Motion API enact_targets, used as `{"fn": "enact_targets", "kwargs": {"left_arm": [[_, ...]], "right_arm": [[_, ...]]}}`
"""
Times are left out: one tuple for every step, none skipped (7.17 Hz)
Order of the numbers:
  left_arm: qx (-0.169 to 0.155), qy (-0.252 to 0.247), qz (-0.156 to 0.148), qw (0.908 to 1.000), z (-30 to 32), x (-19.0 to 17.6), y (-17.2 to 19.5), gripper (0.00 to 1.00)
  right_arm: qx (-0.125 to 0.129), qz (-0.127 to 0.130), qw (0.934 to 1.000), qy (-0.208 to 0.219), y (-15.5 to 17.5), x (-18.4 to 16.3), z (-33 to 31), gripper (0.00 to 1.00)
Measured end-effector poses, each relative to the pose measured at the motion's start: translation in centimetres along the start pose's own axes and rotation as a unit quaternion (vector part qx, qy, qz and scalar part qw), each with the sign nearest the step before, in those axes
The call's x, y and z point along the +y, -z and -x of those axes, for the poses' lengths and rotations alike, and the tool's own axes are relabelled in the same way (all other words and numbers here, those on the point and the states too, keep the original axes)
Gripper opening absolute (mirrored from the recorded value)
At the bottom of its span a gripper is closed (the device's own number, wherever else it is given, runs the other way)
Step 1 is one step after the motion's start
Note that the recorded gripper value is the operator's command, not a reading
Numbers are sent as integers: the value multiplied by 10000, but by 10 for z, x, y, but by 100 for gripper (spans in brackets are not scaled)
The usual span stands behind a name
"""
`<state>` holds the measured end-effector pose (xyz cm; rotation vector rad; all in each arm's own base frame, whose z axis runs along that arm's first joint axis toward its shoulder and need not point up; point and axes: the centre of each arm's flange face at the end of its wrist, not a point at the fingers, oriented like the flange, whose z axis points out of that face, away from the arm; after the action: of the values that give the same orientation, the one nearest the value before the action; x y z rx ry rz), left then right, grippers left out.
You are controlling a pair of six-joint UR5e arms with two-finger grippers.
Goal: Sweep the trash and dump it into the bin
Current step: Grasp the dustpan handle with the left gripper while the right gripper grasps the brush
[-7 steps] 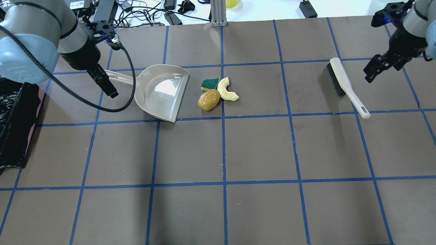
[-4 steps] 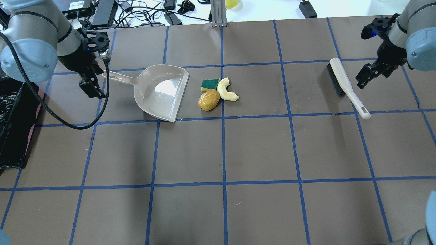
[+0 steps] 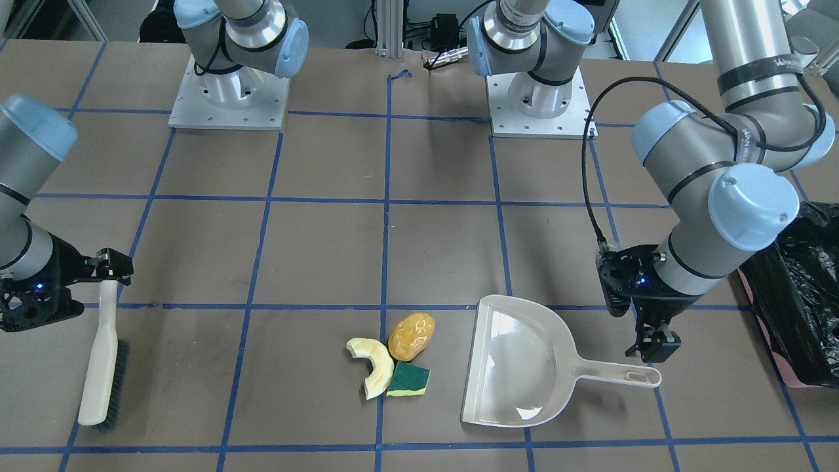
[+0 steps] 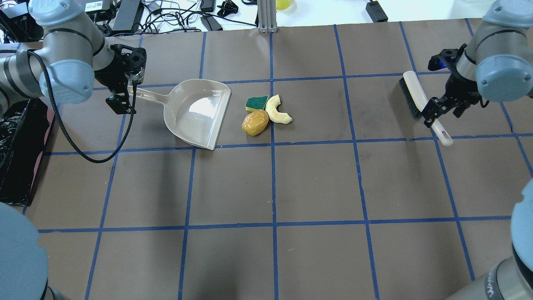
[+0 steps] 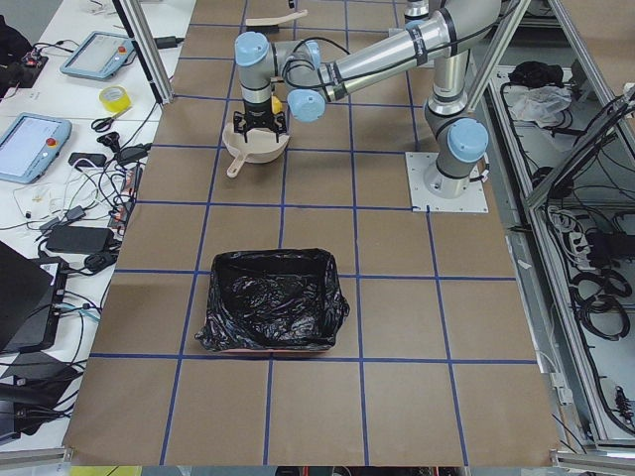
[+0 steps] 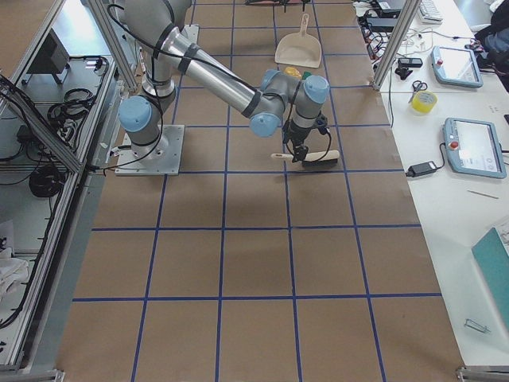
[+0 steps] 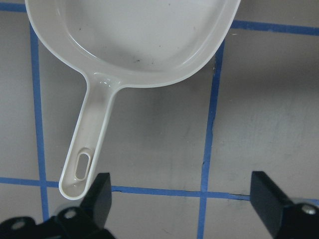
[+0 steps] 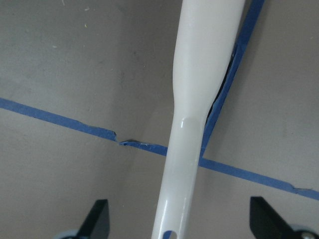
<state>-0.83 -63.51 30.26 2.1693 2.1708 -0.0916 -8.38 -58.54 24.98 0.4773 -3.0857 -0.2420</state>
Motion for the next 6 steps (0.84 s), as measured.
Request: {"fn": "enact_targets", "kwargs": {"left_arm": [[-67, -83, 14, 9999, 12, 0, -5, 98], [-39, -161, 36, 9999, 22, 0, -6, 99], [75, -191, 61, 9998, 28, -1, -11, 100], [184, -190, 149, 9995, 30, 0, -17, 100], [290, -187, 335, 9988, 29, 3, -22, 100], [384, -193, 502, 9978, 27, 6, -27, 100]], "right_arm": [[-7, 64, 10000, -75, -9, -1, -1, 97], [-16, 103, 9998, -195, -16, -3, -2, 85], [-24, 126, 9994, -307, -19, -3, -2, 77], [-27, 144, 9993, -351, -21, -4, -2, 77], [-28, 166, 9992, -368, -22, -3, -2, 75], [-32, 186, 9991, -378, -23, -3, -2, 69]]}}
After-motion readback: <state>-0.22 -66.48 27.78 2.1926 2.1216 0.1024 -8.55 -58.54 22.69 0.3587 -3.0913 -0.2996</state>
